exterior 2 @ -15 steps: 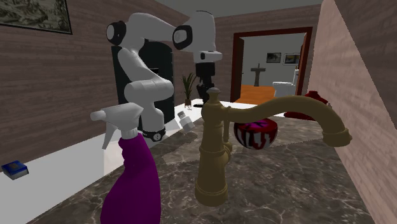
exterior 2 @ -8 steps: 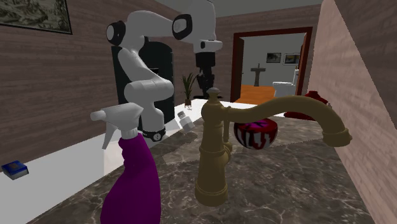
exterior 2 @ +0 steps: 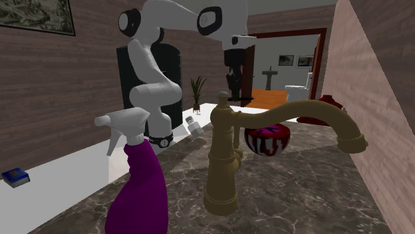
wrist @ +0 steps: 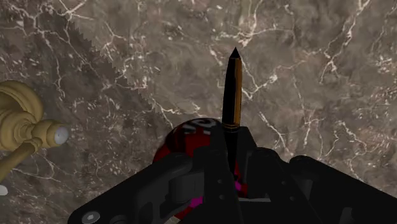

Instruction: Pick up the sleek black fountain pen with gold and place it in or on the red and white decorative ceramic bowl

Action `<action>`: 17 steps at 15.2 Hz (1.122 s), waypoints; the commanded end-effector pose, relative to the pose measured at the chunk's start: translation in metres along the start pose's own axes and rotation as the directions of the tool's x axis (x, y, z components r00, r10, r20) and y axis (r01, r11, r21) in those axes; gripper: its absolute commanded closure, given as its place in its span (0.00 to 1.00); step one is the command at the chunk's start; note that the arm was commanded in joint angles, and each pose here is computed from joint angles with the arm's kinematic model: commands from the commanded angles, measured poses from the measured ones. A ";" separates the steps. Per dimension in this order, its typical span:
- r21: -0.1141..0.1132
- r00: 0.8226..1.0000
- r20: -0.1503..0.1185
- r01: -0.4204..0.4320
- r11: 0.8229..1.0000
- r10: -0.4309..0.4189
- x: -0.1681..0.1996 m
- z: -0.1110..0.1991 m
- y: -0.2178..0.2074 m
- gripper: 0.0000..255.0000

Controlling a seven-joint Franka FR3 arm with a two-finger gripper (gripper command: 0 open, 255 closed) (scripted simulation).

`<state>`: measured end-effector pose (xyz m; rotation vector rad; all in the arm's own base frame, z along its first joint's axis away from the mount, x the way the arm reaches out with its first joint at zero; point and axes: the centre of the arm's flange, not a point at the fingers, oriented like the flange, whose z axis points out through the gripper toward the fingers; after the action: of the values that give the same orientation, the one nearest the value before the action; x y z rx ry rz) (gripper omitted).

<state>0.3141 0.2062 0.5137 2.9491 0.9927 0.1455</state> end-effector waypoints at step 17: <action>0.001 1.000 0.000 0.000 1.000 0.000 0.105 0.058 0.006 1.00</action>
<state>0.4066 0.2650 0.4696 2.9501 0.9932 0.1437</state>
